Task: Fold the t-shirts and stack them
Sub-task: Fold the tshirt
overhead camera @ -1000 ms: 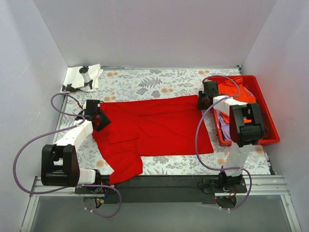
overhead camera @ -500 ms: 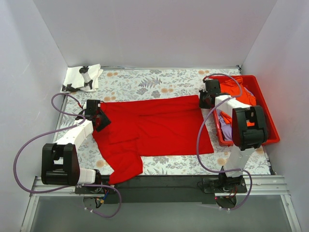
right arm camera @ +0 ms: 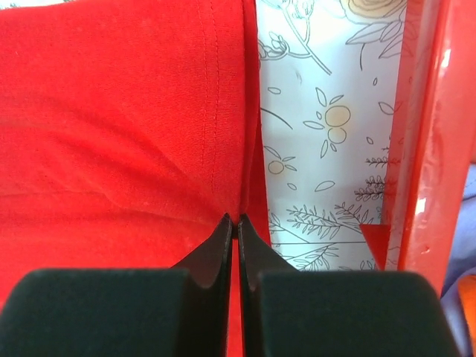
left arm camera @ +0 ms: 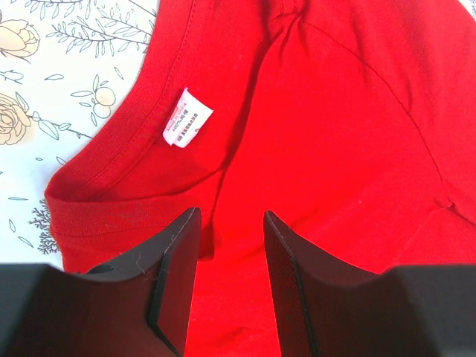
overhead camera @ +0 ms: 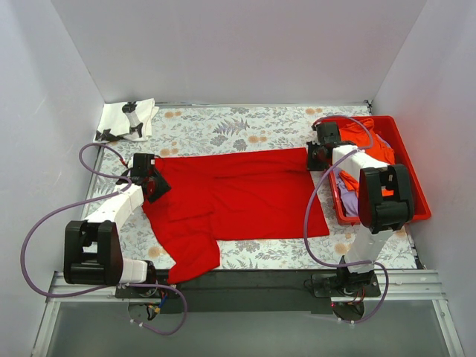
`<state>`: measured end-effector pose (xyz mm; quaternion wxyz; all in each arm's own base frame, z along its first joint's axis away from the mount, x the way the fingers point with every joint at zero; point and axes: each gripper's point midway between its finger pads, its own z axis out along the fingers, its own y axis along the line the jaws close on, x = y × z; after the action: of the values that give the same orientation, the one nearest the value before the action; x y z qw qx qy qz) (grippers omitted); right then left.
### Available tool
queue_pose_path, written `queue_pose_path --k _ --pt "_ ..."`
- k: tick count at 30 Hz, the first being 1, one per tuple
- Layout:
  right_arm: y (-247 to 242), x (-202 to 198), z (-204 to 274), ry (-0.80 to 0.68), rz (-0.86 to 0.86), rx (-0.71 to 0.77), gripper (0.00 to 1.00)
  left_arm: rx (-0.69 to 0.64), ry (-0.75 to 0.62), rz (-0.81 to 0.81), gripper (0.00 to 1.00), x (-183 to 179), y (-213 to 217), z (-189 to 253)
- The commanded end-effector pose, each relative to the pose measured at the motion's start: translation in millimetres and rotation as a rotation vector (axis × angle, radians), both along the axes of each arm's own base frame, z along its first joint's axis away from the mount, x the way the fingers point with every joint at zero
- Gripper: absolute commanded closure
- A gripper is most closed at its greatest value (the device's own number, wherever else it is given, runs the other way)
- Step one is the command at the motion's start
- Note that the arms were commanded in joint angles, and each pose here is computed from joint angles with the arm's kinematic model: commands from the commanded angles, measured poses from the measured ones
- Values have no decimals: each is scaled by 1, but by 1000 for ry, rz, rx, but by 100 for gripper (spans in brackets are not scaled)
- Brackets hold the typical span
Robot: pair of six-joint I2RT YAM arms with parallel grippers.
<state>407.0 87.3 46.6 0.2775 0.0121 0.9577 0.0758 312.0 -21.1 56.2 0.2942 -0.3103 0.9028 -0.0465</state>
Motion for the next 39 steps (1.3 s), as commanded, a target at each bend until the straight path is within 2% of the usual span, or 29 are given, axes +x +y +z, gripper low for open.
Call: queue_pose_path --k 1,6,10,17,20,26,31,34,36,39 --pt "-2 3 -3 22 -17 -1 93 27 -23 -2 62 6 4 8" --pt "-3 9 -6 30 -19 -7 88 51 -31 10 62 7 9 11" --pt "-4 7 -12 52 -9 -12 87 79 -29 36 61 7 15 13" --pt "-3 7 -13 54 10 -17 89 43 26 34 60 -6 9 7" --pt "-2 8 -12 52 16 -10 89 32 48 34 66 -14 8 4" --pt "-1 8 -11 47 18 -11 89 -38 118 3 67 -29 -6 -13" --pt "-1 6 -11 51 20 -11 89 0 163 48 69 -39 3 -23" --pt "-5 3 -7 46 13 -25 85 44 127 110 75 -34 16 -11" --pt "-9 0 -5 42 5 -43 84 35 71 114 75 -26 16 5" --pt "-8 4 10 8 16 -40 75 -3 29 89 71 -6 8 23"
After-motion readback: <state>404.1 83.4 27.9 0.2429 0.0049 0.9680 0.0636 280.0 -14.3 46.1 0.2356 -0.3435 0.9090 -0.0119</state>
